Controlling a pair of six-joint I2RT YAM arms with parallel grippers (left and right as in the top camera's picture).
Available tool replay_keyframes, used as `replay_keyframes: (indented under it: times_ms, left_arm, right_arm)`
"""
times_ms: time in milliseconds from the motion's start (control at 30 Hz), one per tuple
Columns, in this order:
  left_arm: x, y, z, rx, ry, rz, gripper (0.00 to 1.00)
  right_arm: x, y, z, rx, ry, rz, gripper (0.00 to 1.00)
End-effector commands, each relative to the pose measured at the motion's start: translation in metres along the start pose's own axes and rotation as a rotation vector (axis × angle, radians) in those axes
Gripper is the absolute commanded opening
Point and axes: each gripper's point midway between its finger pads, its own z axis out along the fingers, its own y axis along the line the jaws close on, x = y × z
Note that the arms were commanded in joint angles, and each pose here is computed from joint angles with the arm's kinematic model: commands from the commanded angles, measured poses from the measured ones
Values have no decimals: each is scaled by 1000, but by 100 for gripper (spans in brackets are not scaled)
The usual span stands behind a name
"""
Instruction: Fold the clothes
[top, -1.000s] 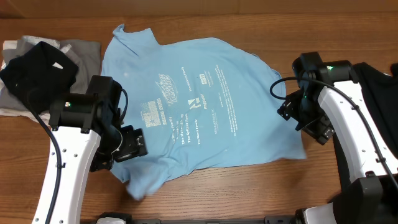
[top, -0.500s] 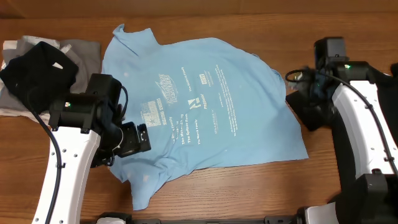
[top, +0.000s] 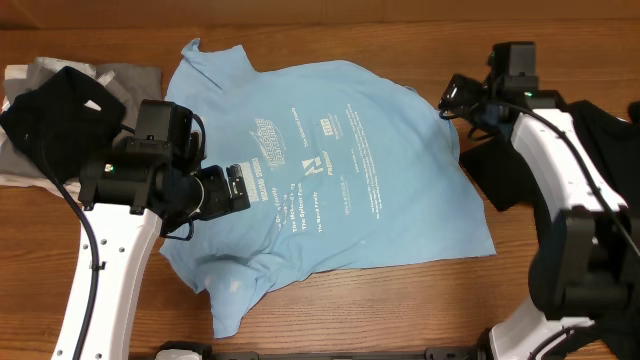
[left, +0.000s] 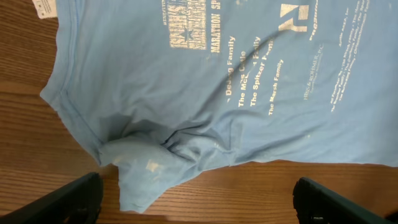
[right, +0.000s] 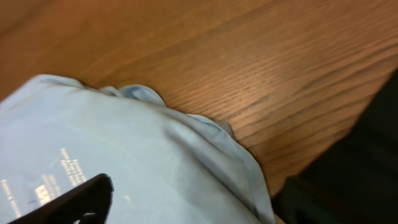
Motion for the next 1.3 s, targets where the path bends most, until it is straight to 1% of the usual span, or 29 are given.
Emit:
replay_keyframes:
  times_ms: [0,33,100,267,400,500,667,900,967,1267]
  left_arm:
    - [2,-3,-3,19,-10,31,100]
    - [2,-3,-3,19,-10,31,100]
    - [2,-3,-3,19,-10,31,100]
    - [1,-3,-3,20,-15,31,100]
    - [-1,-4,-3,23,-20,33,100]
    - [-1,-4,-3,23,-21,33,100]
    - [-2,-4,-3,24,-24,33,100]
    - [-3,-5,-4,26,-30,34,100]
    - [-3,-5,-4,27,-32,35,100]
    - [-5,-6,-4,30,-37,35,100]
  right_arm:
    - [4,-1,24,-6,24,-47,76]
    - [5,-3,31,-4,26,-44,70]
    - [8,-8,44,3,38,-39,63]
    - [19,-12,61,3,80,-33,57]
    - [21,-13,65,3,88,-62,56]
    - [23,-19,69,26,92,-115,55]
    - [32,-25,83,37,122,-177,51]
    - [26,-26,88,45,94,-194,49]
    - [25,-26,89,44,89,-206,47]
    - [22,-25,91,46,75,-211,45]
